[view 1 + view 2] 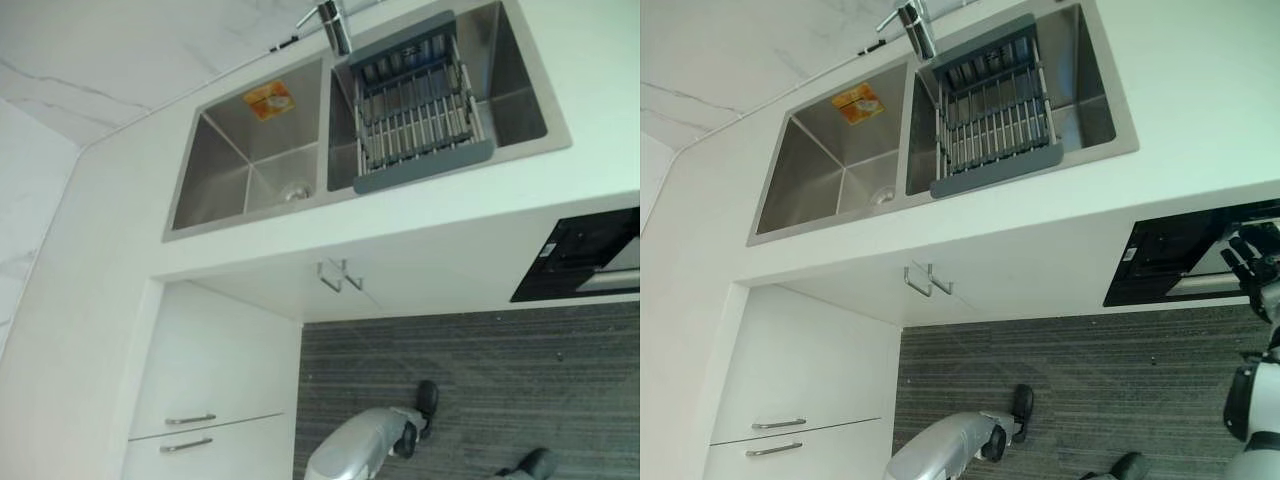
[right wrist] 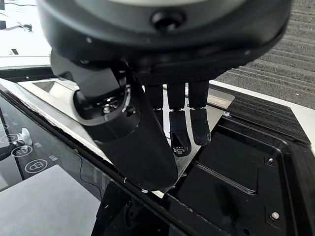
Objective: Place the dishes in the dishwasher.
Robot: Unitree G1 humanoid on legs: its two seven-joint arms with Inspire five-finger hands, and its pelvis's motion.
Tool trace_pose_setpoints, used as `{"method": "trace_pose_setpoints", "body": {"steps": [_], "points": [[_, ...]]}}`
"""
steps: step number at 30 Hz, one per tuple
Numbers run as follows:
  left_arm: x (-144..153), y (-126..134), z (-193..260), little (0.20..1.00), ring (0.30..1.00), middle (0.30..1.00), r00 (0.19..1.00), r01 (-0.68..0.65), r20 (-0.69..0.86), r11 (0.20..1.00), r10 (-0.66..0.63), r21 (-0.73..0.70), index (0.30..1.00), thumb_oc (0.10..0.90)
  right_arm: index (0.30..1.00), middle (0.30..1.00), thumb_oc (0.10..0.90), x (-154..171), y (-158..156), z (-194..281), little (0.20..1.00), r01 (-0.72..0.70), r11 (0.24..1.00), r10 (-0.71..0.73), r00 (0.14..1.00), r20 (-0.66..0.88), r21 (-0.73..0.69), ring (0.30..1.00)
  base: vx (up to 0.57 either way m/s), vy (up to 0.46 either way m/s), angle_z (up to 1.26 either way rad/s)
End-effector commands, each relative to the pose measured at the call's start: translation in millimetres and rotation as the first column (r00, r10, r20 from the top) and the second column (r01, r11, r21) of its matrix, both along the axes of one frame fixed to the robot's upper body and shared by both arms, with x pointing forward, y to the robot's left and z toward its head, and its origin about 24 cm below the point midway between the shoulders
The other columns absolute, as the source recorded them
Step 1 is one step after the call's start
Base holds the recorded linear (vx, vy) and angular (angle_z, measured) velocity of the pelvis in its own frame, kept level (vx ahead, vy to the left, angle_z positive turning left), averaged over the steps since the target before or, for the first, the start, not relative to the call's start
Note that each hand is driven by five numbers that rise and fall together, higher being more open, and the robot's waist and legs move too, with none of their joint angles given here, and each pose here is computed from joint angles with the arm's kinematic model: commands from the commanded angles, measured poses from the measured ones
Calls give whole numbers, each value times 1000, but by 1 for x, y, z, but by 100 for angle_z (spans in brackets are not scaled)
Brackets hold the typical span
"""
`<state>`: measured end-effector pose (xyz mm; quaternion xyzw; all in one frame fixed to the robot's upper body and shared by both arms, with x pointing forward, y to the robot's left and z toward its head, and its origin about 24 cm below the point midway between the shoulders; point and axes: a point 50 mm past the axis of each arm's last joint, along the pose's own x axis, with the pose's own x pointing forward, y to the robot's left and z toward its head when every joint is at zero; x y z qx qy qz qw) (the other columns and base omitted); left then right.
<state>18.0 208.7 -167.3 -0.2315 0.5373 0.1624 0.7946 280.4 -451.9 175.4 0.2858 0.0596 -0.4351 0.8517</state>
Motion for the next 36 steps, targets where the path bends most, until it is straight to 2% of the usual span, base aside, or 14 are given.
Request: {"method": "trace_pose_setpoints", "body": {"steps": [1, 12, 14, 15, 16, 17, 18, 19, 25, 29, 31, 36], "points": [[25, 38, 10, 900, 900, 900, 997, 58, 38, 994, -62, 97, 900, 800, 300, 300, 400, 57, 61, 125, 300, -261, 933, 346, 835, 427, -246, 300, 37, 21, 3], [31, 45, 16, 900, 900, 900, 987, 96, 115, 988, -110, 118, 900, 800, 300, 300, 400, 71, 83, 118, 300, -355, 872, 483, 730, 484, -336, 300, -24, -45, -2], [33, 45, 18, 900, 900, 900, 983, 104, 137, 986, -121, 127, 900, 800, 396, 396, 464, 73, 90, 105, 396, -365, 846, 523, 710, 471, -389, 396, -74, -102, -12], [34, 48, 20, 900, 900, 900, 979, 106, 160, 984, -129, 145, 900, 800, 347, 347, 431, 74, 98, 91, 347, -378, 830, 547, 697, 464, -411, 347, -86, -99, -9], [35, 48, 20, 900, 900, 900, 978, 99, 166, 984, -123, 150, 900, 800, 347, 347, 431, 75, 100, 86, 347, -383, 827, 552, 695, 461, -413, 347, -74, -89, -11], [35, 49, 21, 900, 900, 900, 978, 95, 170, 984, -121, 154, 900, 800, 375, 375, 450, 75, 101, 83, 375, -384, 825, 554, 695, 458, -414, 375, -35, -78, -9], [39, 50, 22, 900, 900, 900, 975, 83, 190, 983, -114, 166, 900, 800, 756, 756, 704, 76, 107, 66, 756, -395, 820, 562, 692, 452, -415, 756, -26, -88, -9], [41, 51, 23, 900, 900, 900, 973, 79, 199, 982, -113, 174, 900, 800, 900, 900, 800, 75, 110, 56, 900, -400, 819, 563, 697, 445, -410, 900, -21, -100, -8], [72, 57, 36, 900, 900, 900, 929, 38, 350, 972, -120, 232, 900, 800, 900, 900, 800, 58, 144, -40, 900, -506, 712, 659, 722, 213, -488, 900, -52, -21, -37], [84, 57, 41, 900, 900, 900, 911, 30, 392, 969, -127, 246, 900, 800, 900, 900, 800, 46, 158, -69, 900, -554, 660, 687, 718, 110, -507, 900, -17, 79, -16], [90, 57, 44, 900, 900, 900, 902, 26, 412, 967, -133, 254, 900, 800, 900, 900, 800, 37, 166, -93, 900, -600, 637, 704, 709, 46, -484, 900, 38, 127, -19], [93, 53, 41, 900, 900, 900, 911, 49, 383, 962, -153, 268, 900, 800, 900, 900, 800, 19, 174, -136, 900, -670, 631, 719, 694, -29, -391, 900, 66, 117, -25]]}}
